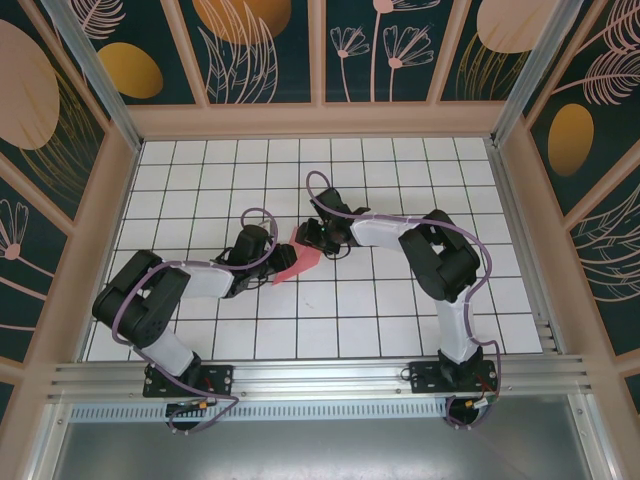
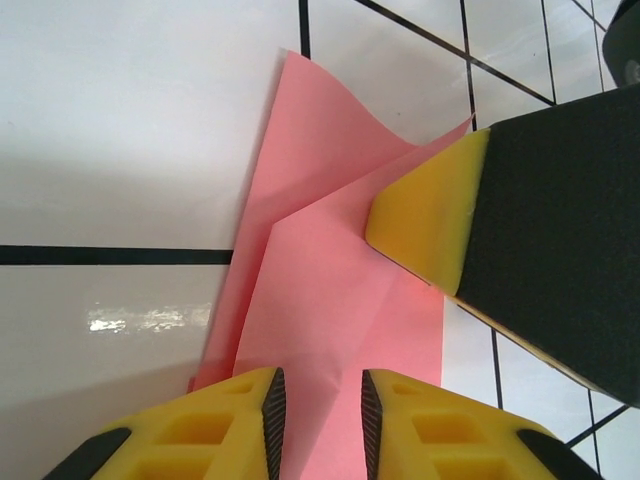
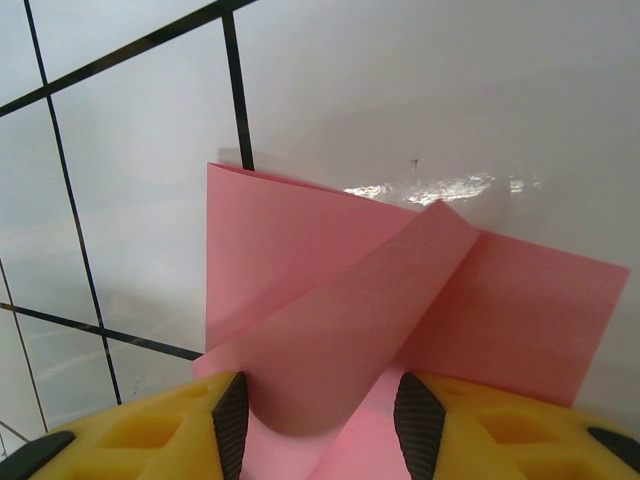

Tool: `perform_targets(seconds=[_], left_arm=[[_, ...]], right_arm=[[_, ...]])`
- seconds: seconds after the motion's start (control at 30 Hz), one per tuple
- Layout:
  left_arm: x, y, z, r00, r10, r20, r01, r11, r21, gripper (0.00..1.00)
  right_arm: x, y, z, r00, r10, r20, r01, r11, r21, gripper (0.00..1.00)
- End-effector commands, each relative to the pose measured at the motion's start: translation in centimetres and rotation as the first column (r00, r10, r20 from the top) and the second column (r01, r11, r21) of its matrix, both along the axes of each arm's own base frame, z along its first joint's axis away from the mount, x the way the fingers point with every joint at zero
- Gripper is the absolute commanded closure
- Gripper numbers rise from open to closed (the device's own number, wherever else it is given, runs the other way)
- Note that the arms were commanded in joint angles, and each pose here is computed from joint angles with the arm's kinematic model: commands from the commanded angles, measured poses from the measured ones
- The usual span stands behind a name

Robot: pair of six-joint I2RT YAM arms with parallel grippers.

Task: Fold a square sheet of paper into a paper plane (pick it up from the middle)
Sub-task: Fourth fold the wing at the center of the table.

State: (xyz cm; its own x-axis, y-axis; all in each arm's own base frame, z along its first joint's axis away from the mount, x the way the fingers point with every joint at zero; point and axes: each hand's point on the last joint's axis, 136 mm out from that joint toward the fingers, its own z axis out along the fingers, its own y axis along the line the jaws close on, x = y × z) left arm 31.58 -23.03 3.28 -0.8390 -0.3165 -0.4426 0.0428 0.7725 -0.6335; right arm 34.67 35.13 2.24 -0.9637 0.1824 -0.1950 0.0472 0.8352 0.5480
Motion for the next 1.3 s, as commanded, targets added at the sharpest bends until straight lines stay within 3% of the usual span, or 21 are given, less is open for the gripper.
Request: perform_targets(seconds=[0.0,0.63,1.27], left_arm=[[0.5,0.4,-0.4,1.0,0.008,-0.001,-0.008,0.999,0.033,0.73],[0.2,0.8,-1.7,0.999,0.015,-0.038,-0.012,0.998,0.068,0.8],[-0.3,1.3,-3.0,0.996,0.03,-0.084,-0.021,0.995,0.102,0.96]], right_arm=[[-2.8,-6.8,-8.2,0.987,-0.091,-0.132,0.048,0.954,-0.297,0.51],[-3.1,-6.8,-8.9,0.985,-0.084,-0.15,0.034,0.951,-0.307,0.56],[-2.9,-6.3,-8.7,0.986,-0.066,-0.154,0.019,0.956,-0.291,0.59]])
